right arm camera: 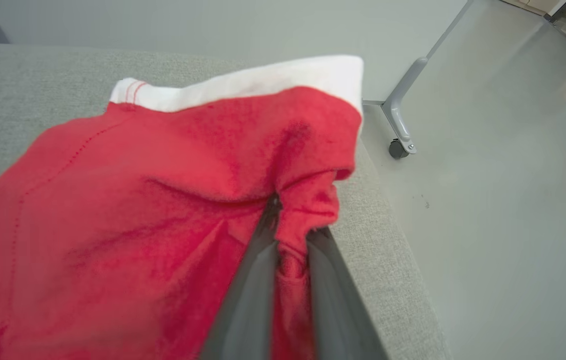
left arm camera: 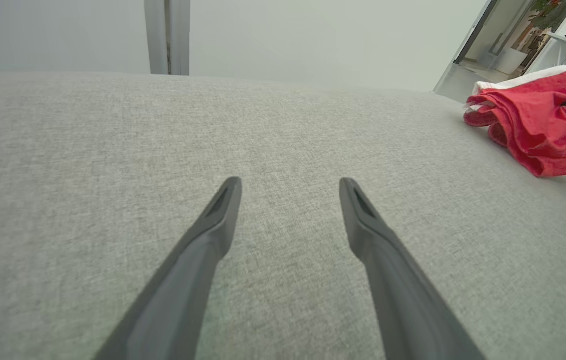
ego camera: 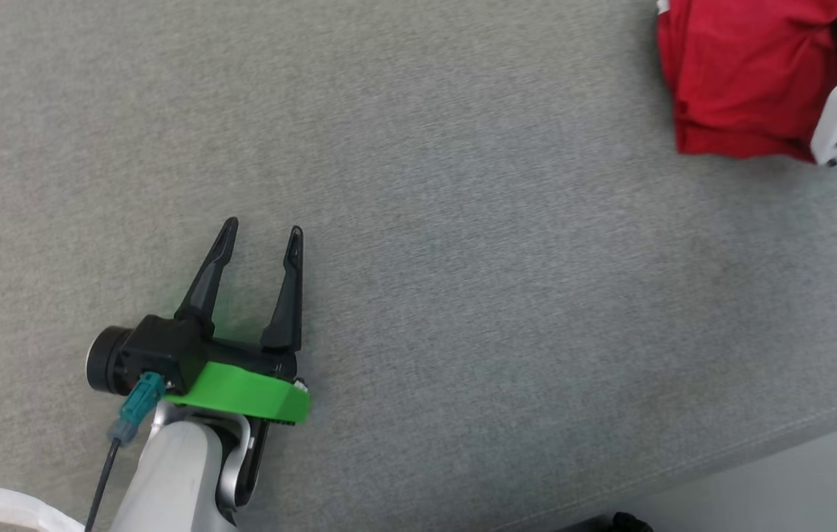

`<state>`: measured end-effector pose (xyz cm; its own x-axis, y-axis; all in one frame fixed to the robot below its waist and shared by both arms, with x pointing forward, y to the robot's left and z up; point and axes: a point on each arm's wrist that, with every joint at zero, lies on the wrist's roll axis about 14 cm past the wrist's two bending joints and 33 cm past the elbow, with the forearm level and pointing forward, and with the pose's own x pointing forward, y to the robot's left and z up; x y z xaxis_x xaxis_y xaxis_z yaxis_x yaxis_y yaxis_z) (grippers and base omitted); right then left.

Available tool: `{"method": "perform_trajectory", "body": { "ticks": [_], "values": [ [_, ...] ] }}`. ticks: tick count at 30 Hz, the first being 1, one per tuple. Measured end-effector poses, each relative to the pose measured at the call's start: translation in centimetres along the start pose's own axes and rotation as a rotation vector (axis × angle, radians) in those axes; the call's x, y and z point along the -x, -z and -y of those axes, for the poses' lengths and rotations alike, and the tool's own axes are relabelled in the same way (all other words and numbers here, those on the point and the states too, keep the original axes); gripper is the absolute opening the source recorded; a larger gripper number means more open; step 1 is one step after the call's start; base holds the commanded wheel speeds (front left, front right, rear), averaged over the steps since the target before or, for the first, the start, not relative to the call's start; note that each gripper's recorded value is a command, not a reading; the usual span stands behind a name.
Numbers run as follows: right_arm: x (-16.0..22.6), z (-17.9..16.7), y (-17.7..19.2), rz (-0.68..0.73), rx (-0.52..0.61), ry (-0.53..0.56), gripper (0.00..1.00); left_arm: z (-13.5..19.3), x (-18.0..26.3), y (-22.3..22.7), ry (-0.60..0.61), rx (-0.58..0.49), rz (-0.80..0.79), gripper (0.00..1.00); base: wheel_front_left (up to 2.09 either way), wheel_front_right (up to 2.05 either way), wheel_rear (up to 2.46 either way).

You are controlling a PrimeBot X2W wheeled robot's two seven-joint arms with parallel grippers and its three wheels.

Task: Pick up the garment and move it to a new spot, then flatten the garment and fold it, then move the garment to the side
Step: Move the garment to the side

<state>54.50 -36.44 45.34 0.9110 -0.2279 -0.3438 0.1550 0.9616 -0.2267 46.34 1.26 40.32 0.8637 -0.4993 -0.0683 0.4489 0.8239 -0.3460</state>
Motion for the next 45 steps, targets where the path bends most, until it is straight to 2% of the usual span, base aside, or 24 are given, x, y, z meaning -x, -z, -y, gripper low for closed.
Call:
{"method": "perform_trajectory", "body": {
  "ticks": [4,5,6,7,8,17,26,34,40,45],
  "values": [
    [-2.0,-0.6,-0.4,-0.011,0.019,-0.010,0.00,-1.4,0.2,0.1,-0.037,-0.004,0.000,1.00,0.00,0.00,0.00],
    [-2.3,-0.4,-0.5,-0.011,0.025,-0.006,0.14,-1.7,0.3,0.2,-0.044,-0.004,-0.001,1.00,0.00,0.00,0.00],
    [-2.8,-0.3,-0.7,-0.009,0.031,-0.003,0.36,-2.0,0.4,0.2,-0.053,-0.005,-0.002,1.00,0.00,0.00,0.00],
    [-3.2,-0.2,-0.8,-0.004,0.035,0.000,0.86,-2.3,0.4,0.2,-0.060,-0.005,-0.002,1.00,0.00,0.00,0.00],
    [-3.5,-0.3,-0.8,0.001,0.034,0.001,1.00,-2.6,0.5,0.3,-0.068,-0.005,-0.001,1.00,0.00,0.00,0.00],
    [-4.4,-1.2,-1.1,0.053,0.048,-0.010,1.00,-3.8,1.0,0.3,-0.110,-0.005,-0.004,1.00,0.00,0.00,0.00],
    [-2.5,-4.1,-4.8,0.170,0.032,-0.076,1.00,-2.9,1.1,-1.8,-0.100,-0.021,0.038,1.00,0.00,0.00,0.00],
    [1.6,-8.3,-7.3,0.261,-0.002,-0.174,1.00,-3.2,3.5,-4.3,-0.160,-0.024,0.083,1.00,0.00,0.00,0.00],
    [5.9,-11.1,-8.7,0.340,-0.088,-0.236,1.00,-3.8,6.6,-6.3,-0.227,-0.043,0.119,1.00,0.00,0.00,0.00],
    [9.8,-13.3,-7.9,0.372,-0.150,-0.279,1.00,-4.2,10.0,-6.9,-0.291,-0.049,0.135,1.00,0.00,0.00,0.00]
  ]
}}
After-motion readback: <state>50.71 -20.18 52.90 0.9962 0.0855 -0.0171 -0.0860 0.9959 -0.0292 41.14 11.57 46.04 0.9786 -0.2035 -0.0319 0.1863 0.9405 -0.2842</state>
